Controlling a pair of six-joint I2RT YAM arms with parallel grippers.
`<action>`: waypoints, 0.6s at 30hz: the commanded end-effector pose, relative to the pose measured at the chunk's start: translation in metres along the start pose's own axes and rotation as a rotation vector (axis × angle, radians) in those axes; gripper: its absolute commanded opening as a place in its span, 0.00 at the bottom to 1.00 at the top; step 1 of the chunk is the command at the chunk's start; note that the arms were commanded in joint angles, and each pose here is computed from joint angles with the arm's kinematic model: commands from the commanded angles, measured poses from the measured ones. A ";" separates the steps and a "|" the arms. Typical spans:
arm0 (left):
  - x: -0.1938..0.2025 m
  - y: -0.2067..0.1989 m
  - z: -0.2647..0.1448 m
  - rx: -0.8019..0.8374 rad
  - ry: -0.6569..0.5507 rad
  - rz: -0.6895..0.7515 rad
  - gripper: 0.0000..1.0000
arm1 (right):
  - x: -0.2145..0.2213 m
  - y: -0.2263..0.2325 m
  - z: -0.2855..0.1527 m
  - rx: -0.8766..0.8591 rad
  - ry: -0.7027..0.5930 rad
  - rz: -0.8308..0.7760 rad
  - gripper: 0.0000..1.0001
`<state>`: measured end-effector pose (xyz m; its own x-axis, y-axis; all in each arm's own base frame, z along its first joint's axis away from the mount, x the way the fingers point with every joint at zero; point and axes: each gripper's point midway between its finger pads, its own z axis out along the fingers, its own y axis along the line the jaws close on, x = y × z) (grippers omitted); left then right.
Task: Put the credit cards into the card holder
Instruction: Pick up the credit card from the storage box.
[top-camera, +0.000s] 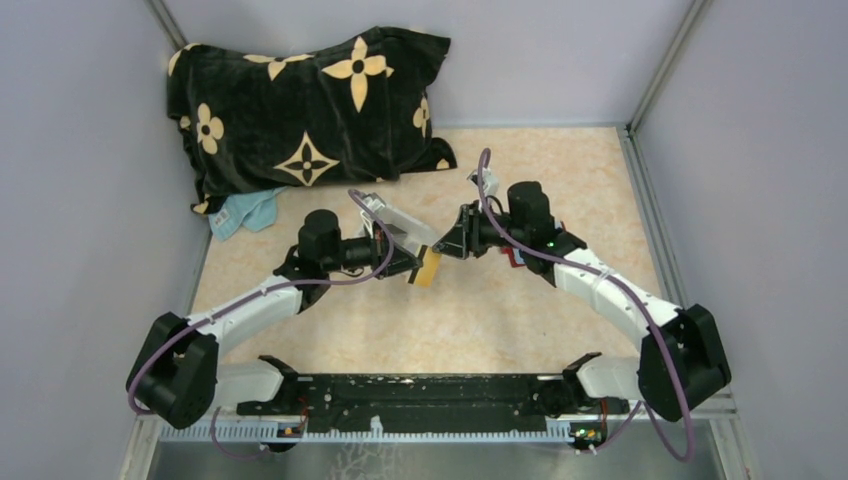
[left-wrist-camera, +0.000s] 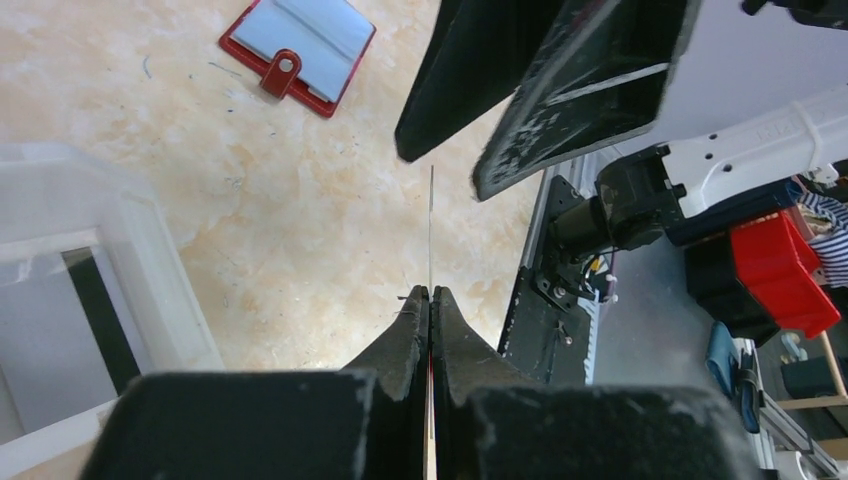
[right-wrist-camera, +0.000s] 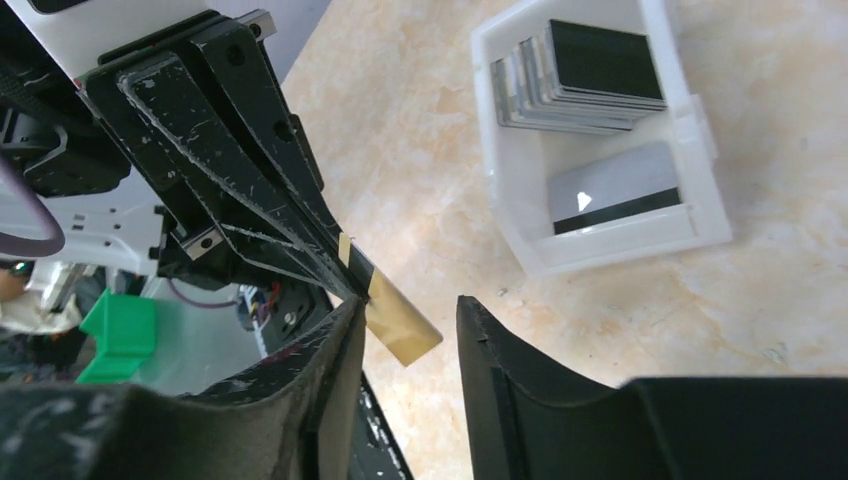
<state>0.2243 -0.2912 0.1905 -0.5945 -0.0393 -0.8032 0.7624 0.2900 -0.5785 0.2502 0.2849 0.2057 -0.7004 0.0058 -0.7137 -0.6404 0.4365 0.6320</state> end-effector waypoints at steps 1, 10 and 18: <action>-0.011 0.008 0.001 -0.056 -0.065 -0.001 0.00 | -0.030 0.003 -0.020 0.095 -0.123 -0.090 0.43; -0.019 0.035 0.009 -0.213 -0.175 -0.115 0.00 | -0.055 -0.072 -0.080 0.630 -0.365 -0.018 0.52; -0.016 0.034 0.048 -0.302 -0.177 -0.120 0.00 | -0.029 -0.180 -0.133 1.084 -0.326 0.185 0.49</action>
<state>0.2544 -0.3082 0.1633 -0.6468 -0.1926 -0.7380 0.5834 0.4984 -0.6413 0.3300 0.1423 0.1838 -0.5335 0.2688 -0.8019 -0.0780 0.9285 0.3631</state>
